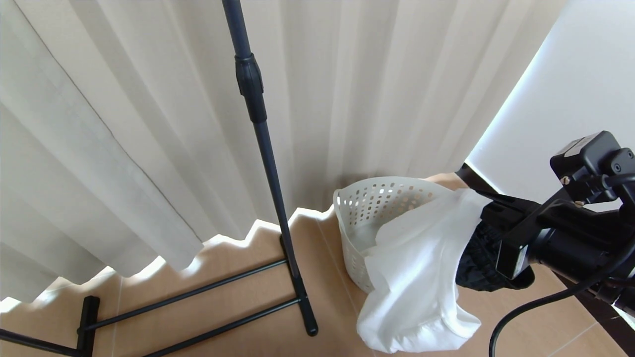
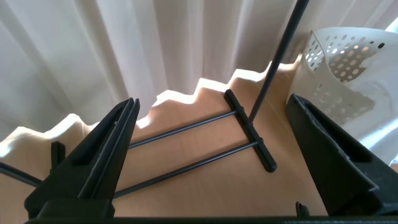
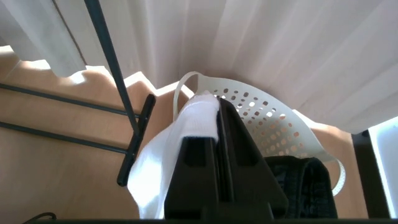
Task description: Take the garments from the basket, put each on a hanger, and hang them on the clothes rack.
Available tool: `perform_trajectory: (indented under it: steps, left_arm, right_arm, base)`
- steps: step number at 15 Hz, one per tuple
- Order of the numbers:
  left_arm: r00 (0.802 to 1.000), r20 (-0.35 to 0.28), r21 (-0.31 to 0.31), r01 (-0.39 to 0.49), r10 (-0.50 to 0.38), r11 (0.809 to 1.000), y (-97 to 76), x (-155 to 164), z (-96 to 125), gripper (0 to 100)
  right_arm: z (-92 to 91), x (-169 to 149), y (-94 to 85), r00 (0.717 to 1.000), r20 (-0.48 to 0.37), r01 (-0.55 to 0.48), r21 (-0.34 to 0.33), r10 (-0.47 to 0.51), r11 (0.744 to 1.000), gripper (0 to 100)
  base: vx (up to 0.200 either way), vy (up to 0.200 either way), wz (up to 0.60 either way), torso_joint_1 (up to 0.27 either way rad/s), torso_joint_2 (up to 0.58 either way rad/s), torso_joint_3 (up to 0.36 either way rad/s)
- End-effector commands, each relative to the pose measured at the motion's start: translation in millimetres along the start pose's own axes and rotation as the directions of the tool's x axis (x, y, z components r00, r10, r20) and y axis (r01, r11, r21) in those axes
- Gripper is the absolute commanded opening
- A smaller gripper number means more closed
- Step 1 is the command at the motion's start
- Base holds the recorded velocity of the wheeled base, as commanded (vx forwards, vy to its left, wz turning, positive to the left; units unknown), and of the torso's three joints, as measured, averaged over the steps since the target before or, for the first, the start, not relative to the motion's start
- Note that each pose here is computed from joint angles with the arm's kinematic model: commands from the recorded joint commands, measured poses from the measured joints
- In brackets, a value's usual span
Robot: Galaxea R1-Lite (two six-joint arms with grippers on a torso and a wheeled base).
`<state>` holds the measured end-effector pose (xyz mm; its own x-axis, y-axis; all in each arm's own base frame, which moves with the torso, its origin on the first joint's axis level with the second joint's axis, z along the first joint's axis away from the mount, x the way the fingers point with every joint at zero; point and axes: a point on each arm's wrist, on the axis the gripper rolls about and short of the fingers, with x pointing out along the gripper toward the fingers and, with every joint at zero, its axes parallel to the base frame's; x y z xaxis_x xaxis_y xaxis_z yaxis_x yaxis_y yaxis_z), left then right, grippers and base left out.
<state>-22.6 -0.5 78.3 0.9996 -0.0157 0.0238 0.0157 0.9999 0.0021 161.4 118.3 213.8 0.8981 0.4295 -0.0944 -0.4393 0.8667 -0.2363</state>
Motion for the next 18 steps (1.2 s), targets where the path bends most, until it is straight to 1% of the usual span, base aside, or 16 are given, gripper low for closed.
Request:
perform_trajectory:
  steps: [1,5,7,11,14,18]
  left_arm:
    - [1.0,0.001,0.0,0.0,0.0,1.0,0.0,0.0,0.1,100]
    - [1.0,0.001,0.0,0.0,0.0,1.0,0.0,0.0,0.1,100]
    - [1.0,0.001,-0.003,-0.002,0.002,1.0,0.0,0.0,0.1,100]
    - [1.0,-0.001,-0.003,0.0,0.0,1.0,0.0,0.1,0.1,100]
    - [1.0,0.001,-0.002,0.0,0.0,1.0,0.0,0.0,0.1,100]
    - [1.0,-0.001,-0.002,0.0,0.0,1.0,0.0,0.1,0.1,100]
  right_arm:
    - [-2.4,0.6,-1.7,1.0,-0.01,0.009,-0.002,-0.009,1.0,0]
    - [-4.2,2.6,-2.5,1.0,-0.021,0.015,-0.005,-0.015,1.0,0]
    - [-4.7,3.3,-2.3,1.0,-0.024,0.014,-0.005,-0.014,1.0,0]
    - [-4.8,3.3,-2.6,1.0,-0.024,0.017,-0.007,-0.017,1.0,0]
    - [-5.6,3.7,-3.0,0.999,-0.028,0.019,-0.007,-0.019,1.0,0]
    - [-6.6,3.8,-6.6,0.999,-0.032,0.036,-0.005,-0.036,0.999,0]
  base:
    - [0.0,0.0,0.0,0.002,0.0,0.198]
    - [0.0,0.0,0.0,-0.001,0.0,0.204]
    - [0.0,0.0,0.0,0.005,-0.14,0.029]
    - [0.0,0.0,0.0,0.029,-0.39,-0.288]
    - [0.0,0.0,0.0,0.09,-0.45,-0.328]
    - [0.0,0.0,0.0,0.125,-0.47,-0.175]
